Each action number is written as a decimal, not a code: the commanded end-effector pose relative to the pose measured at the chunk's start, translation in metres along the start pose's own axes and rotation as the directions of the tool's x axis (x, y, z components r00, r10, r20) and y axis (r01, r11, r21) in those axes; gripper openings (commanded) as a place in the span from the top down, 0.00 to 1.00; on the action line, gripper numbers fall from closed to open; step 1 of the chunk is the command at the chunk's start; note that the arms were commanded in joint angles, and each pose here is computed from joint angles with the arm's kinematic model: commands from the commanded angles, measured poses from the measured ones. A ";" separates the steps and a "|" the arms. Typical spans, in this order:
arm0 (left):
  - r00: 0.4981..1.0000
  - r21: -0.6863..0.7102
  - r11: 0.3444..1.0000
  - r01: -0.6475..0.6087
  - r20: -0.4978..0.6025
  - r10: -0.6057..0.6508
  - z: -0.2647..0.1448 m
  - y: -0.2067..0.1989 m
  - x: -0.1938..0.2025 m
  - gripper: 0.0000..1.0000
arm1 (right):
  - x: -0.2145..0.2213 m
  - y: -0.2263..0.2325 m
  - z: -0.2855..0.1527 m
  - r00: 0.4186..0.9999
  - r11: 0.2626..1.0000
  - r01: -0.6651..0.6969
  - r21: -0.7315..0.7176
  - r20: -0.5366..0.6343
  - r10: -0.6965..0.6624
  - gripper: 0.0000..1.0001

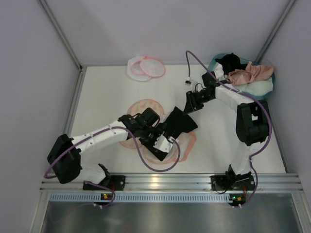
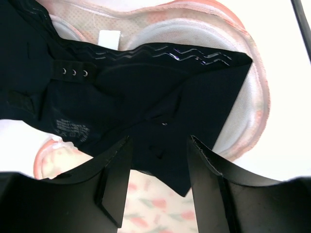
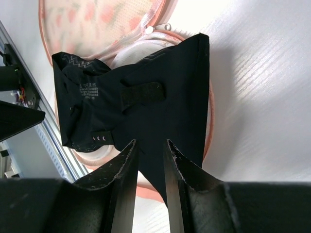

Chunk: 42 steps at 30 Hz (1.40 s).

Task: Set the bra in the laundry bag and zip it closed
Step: Adjust the bra at the center of the board.

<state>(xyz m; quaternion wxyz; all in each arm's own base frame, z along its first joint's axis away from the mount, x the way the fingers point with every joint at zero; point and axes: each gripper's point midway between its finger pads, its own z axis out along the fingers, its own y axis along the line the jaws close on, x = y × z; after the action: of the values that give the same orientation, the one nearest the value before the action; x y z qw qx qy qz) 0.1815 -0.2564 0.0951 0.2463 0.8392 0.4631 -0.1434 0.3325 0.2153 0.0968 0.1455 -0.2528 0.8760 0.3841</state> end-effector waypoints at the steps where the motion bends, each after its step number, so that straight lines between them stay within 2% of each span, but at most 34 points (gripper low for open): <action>1: 0.998 -0.003 0.998 -0.056 0.029 0.056 0.006 0.015 -0.009 0.45 | -0.005 0.011 0.000 0.999 0.999 0.041 -0.033 0.001 -0.041 0.72; 7: 0.996 0.033 0.996 -0.085 0.023 0.084 0.022 0.022 -0.006 0.45 | -0.002 0.010 0.002 0.999 0.999 0.038 -0.035 -0.007 -0.039 0.71; 16: 0.994 0.084 0.990 -0.109 0.008 0.108 0.038 0.018 0.002 0.52 | 0.001 0.006 0.007 0.999 0.999 0.039 -0.034 -0.016 -0.040 0.71; 19: 0.995 0.097 0.991 -0.096 0.009 0.096 0.042 0.017 0.001 0.62 | 0.002 0.005 0.008 0.999 0.999 0.036 -0.037 -0.021 -0.037 0.71; 20: 0.996 0.097 0.991 -0.094 0.006 0.094 0.043 0.018 0.000 0.68 | 0.002 0.005 0.008 0.999 0.999 0.034 -0.038 -0.021 -0.035 0.71; 28: 0.995 0.048 0.994 -0.098 0.000 0.098 0.034 0.035 -0.007 0.99 | 0.005 0.008 0.010 0.999 0.998 0.044 -0.048 -0.023 -0.045 0.71; 33: 0.994 0.026 0.993 -0.113 -0.004 0.113 0.033 0.050 -0.011 1.00 | 0.006 0.009 0.011 0.999 0.998 0.042 -0.053 -0.024 -0.044 0.71; 42: 0.995 0.055 0.994 -0.098 -0.014 0.099 0.048 0.050 -0.005 0.99 | 0.009 0.012 0.012 0.999 0.997 0.039 -0.060 -0.029 -0.041 0.72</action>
<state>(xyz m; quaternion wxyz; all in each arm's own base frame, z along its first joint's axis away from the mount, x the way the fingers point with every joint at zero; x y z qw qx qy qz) 0.2153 -0.2951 0.0630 0.2055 0.8668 0.4345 -0.1332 0.3240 0.2212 0.0862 0.1286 -0.2629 0.8727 0.3909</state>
